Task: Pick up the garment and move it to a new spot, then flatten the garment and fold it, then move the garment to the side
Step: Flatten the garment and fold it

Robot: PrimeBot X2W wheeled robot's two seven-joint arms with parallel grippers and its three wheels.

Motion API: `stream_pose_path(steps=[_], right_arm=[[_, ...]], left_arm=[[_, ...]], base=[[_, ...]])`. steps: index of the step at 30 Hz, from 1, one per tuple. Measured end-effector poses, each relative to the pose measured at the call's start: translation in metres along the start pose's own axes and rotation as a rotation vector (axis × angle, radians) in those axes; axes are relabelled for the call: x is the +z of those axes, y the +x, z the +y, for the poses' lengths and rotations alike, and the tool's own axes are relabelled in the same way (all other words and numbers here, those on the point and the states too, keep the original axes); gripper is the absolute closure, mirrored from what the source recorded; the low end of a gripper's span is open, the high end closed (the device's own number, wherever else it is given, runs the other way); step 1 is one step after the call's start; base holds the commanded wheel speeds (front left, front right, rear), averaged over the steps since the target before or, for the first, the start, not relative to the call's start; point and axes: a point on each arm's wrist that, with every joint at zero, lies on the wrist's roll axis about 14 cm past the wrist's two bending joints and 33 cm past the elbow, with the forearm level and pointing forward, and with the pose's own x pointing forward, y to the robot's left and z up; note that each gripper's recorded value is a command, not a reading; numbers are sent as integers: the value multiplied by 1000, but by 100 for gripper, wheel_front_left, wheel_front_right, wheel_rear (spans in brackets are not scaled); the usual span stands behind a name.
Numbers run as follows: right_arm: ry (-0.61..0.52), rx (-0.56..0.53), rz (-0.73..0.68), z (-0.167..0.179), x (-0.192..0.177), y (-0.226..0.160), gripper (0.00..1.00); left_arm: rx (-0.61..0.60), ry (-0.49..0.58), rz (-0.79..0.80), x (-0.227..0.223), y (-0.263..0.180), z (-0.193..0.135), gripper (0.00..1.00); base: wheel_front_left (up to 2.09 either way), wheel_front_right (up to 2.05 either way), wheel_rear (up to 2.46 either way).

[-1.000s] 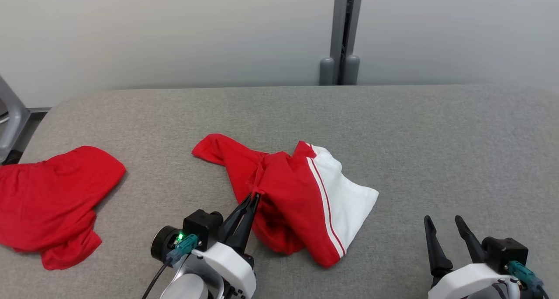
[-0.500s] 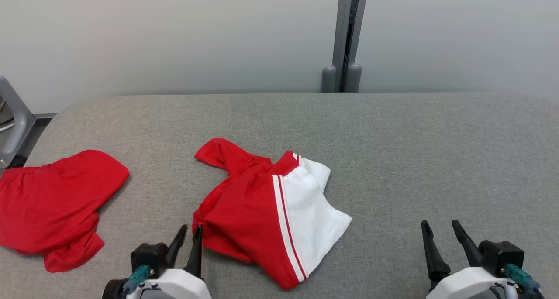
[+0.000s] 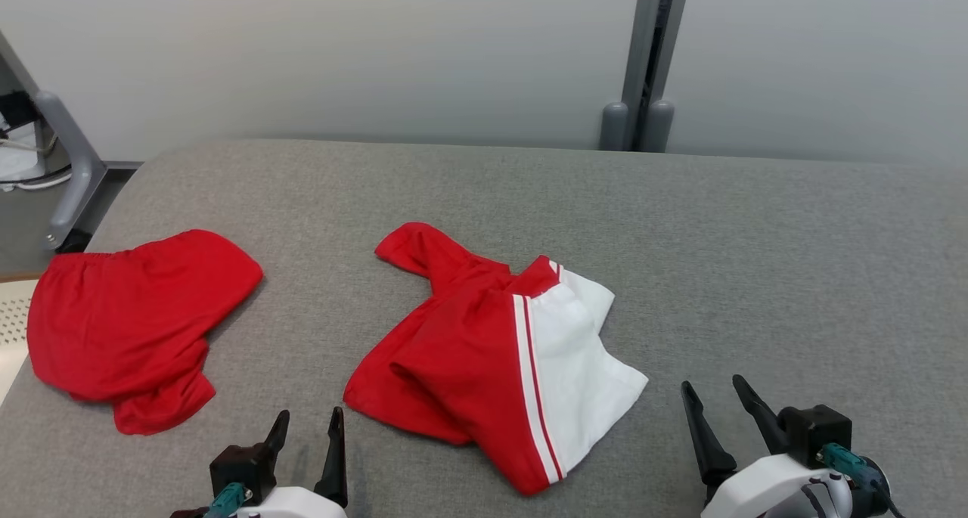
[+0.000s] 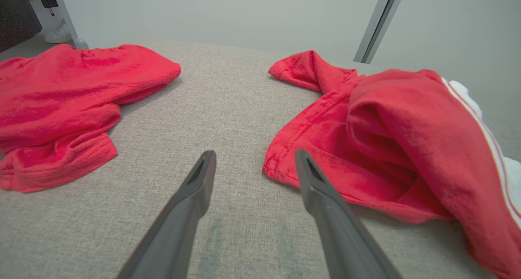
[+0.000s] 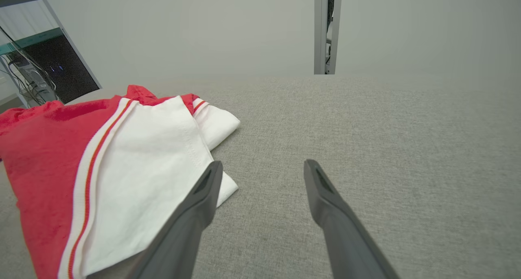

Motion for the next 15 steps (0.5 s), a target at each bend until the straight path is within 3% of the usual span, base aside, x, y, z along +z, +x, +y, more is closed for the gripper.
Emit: stream_pose_path(steps=[8, 15], right_arm=[[-34, 93, 95, 24, -23, 28, 0], [-56, 92, 253, 19, -67, 37, 0]], left_arm=[[28, -7, -13, 4, -3, 11, 0], [54, -20, -7, 2, -4, 21, 0]], base=[[0, 0, 0], [0, 0, 0]])
